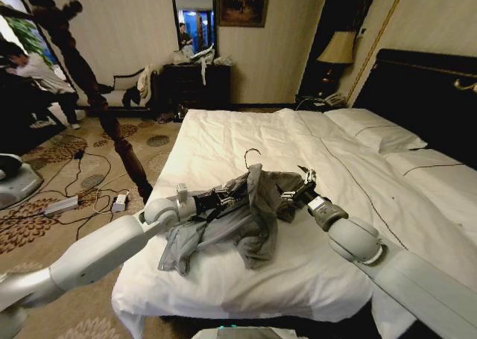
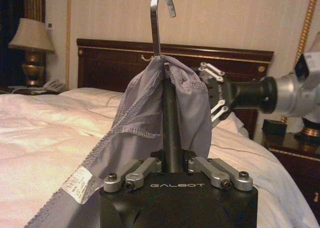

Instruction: Pick up the clothes from the bed and hang them on the clothes hanger.

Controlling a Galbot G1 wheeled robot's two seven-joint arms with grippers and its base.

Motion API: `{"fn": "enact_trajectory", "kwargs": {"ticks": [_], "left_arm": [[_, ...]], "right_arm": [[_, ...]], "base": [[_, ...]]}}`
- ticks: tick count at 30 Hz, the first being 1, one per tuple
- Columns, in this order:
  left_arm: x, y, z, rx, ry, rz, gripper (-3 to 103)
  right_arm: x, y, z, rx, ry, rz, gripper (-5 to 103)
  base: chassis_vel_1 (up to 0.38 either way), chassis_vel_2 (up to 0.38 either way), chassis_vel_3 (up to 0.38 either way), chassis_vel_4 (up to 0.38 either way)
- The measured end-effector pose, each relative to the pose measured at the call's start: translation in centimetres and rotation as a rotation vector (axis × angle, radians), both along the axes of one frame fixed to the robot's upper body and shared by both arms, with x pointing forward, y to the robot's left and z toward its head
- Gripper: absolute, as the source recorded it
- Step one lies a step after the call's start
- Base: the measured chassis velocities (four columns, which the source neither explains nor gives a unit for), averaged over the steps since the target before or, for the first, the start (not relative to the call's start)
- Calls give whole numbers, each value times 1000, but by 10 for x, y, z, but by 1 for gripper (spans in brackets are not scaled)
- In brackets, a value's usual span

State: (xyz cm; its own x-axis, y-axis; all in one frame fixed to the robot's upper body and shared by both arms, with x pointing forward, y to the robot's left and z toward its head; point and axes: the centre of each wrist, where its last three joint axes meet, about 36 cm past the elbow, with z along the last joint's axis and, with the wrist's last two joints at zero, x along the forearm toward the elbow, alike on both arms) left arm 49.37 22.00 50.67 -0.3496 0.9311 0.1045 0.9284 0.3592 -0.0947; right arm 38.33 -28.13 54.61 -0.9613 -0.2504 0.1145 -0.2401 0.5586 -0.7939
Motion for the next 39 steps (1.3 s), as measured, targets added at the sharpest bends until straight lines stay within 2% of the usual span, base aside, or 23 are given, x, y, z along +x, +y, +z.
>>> {"fn": "enact_trajectory", "kwargs": {"ticks": [4, 6, 10, 14, 15, 16, 17, 19, 22, 24, 27, 28, 32, 33, 34, 39], "left_arm": [[-4, -5, 9, 5, -5, -29, 16], [-5, -6, 10, 6, -5, -33, 16], [-11, -5, 11, 19, -3, -45, 16], [-12, -3, 10, 26, -3, -45, 16], [-13, -2, 9, 28, -2, -46, 16], [-13, -2, 9, 28, -1, -46, 16], [-13, -2, 10, 25, -4, -46, 16], [-14, -2, 11, 24, -5, -46, 16], [-14, -3, 13, 20, -6, -48, 16], [-14, -3, 13, 20, -6, -48, 16], [-16, -4, 13, 19, -5, -51, 16], [-16, -4, 13, 19, -5, -51, 16], [-17, -5, 12, 17, -1, -49, 16], [-17, -5, 12, 17, -1, -49, 16], [-17, -6, 12, 17, 0, -47, 16], [-17, -5, 9, 17, 5, -42, 16]], "right_arm": [[4, -8, -8, -88, -2, 19, 100], [4, -8, -9, -97, 1, 18, 100], [8, -16, -17, -197, -32, 6, 101], [9, -19, -18, -247, -52, 16, 99], [9, -21, -18, -305, -79, 34, 90], [9, -21, -19, -318, -84, 38, 90], [10, -22, -19, -343, -93, 47, 79], [10, -22, -20, -351, -94, 51, 79], [10, -23, -21, -387, -103, 75, 63], [10, -23, -22, -391, -104, 78, 63], [9, -23, -23, -407, -108, 92, 47], [9, -23, -23, -407, -108, 92, 47], [9, -23, -23, -419, -119, 103, 25], [9, -23, -23, -419, -119, 103, 25], [10, -23, -22, -420, -123, 105, 20], [10, -25, -22, -419, -127, 106, 19]], "base": [[0, 0, 0, 0], [0, 0, 0, 0], [0, 0, 0, 0], [0, 0, 0, 0], [0, 0, 0, 0], [0, 0, 0, 0], [0, 0, 0, 0], [0, 0, 0, 0], [0, 0, 0, 0], [0, 0, 0, 0], [0, 0, 0, 0], [0, 0, 0, 0], [0, 0, 0, 0], [0, 0, 0, 0], [0, 0, 0, 0], [0, 0, 0, 0]]}}
